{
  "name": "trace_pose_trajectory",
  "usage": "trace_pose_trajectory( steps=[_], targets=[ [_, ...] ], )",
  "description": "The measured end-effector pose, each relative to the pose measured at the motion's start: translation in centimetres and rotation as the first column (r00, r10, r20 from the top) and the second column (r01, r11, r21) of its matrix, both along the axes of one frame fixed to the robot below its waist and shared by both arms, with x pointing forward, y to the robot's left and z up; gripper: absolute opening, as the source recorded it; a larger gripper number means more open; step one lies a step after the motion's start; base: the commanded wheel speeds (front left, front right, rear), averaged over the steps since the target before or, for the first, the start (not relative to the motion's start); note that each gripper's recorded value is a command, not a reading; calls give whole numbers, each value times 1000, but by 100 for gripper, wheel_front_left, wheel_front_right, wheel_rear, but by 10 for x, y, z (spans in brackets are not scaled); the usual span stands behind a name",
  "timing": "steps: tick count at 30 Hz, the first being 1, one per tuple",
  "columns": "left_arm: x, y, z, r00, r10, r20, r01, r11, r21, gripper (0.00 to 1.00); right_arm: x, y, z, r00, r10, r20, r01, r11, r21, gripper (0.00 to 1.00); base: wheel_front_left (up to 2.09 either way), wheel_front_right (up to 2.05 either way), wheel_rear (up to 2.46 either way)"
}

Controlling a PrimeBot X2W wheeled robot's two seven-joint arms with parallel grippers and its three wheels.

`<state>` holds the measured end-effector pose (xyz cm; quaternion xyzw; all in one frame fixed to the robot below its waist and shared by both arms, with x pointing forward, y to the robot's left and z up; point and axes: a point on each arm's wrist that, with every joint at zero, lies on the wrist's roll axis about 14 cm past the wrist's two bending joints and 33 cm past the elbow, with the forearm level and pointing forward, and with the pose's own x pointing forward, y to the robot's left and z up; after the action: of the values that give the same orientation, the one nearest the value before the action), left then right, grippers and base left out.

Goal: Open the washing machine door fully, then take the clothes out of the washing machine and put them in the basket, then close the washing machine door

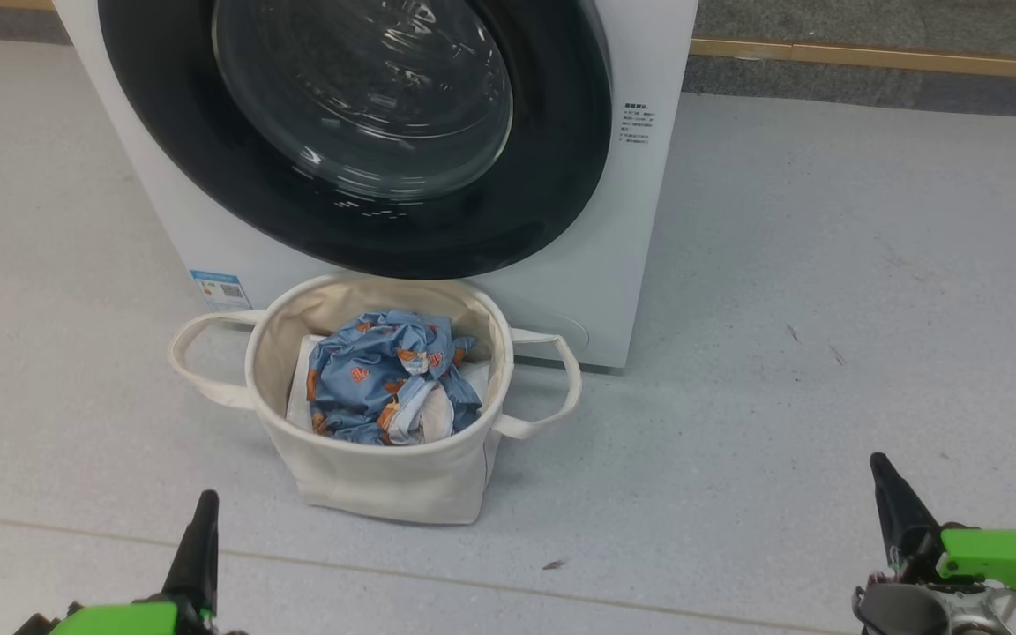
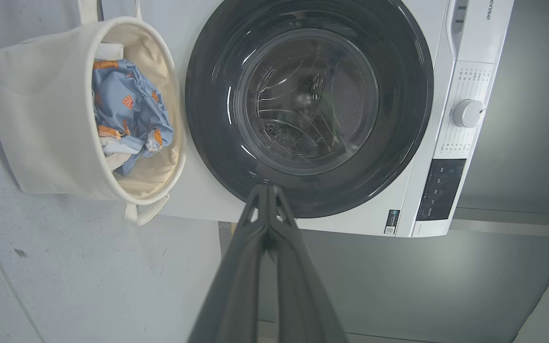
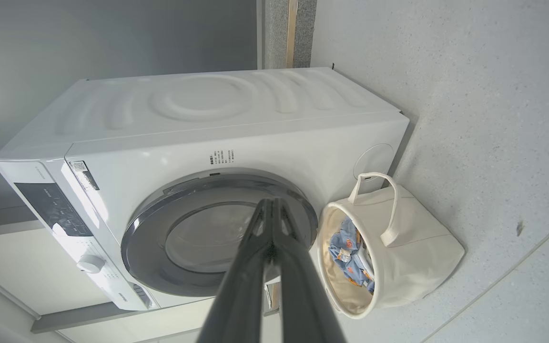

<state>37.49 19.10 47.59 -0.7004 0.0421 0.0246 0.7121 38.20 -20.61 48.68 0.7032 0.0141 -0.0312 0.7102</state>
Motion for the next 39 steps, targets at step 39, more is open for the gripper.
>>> trace_pose_trajectory(
  steps=[39],
  targets=[
    [0,-1,2,1000,5,6,-5,1000,-18,0,0,0,1,1000,-4,5,4,1000,16,0,0,0,0]
  ],
)
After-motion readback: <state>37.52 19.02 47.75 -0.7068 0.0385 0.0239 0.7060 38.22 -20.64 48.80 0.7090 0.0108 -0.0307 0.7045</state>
